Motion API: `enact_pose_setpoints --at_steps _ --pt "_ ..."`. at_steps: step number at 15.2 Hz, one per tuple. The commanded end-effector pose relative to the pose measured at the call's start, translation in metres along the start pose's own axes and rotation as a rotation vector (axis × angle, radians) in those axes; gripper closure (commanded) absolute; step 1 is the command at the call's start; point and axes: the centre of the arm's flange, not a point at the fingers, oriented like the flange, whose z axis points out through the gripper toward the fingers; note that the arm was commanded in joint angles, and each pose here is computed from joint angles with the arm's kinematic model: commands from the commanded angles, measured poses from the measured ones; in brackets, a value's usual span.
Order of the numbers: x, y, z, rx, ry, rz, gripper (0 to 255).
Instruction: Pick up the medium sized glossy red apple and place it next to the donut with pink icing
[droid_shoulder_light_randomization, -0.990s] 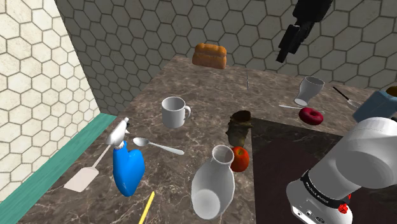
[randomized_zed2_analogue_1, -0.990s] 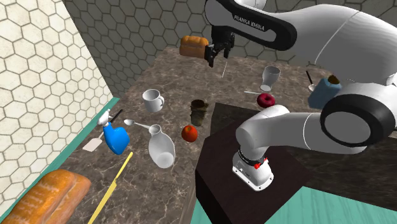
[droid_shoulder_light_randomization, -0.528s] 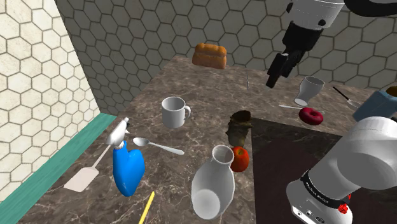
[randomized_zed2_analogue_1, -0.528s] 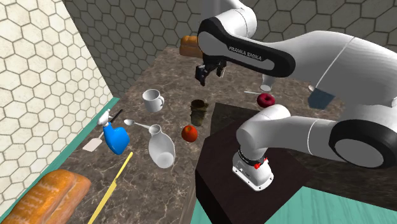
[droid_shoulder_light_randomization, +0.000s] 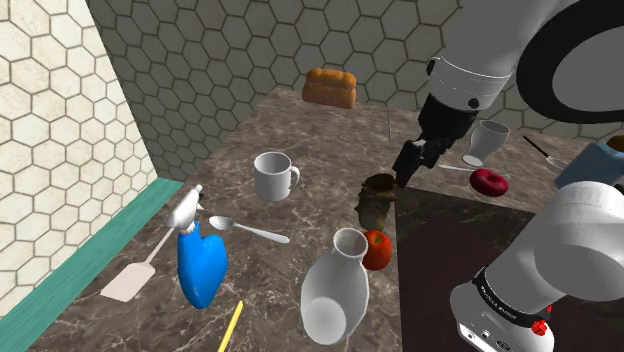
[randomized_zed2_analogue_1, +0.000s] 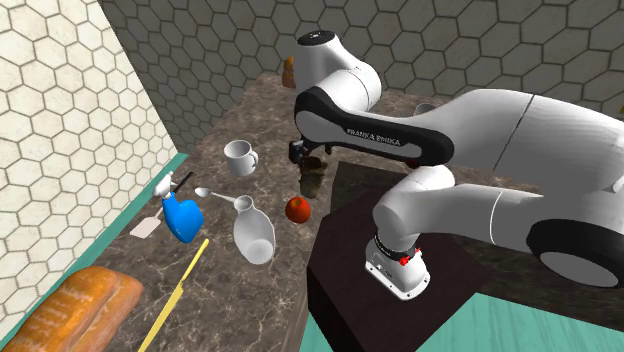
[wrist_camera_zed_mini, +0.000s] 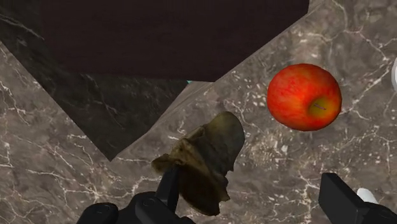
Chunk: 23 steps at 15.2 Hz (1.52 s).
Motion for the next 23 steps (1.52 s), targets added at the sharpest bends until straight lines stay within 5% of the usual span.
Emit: enact_pose_setpoints --at_steps 1,7,15,23 --pt "-0.007 -0.021 0.013 0.005 -0.002 0.017 0" --pt "-0.027 -0.082 0.057 0.014 -0.006 0.062 0" --pt "-0.028 -0.085 0.098 0.015 -0.006 0.064 0" --pt "-0.028 -0.085 0.098 0.015 -0.006 0.064 0"
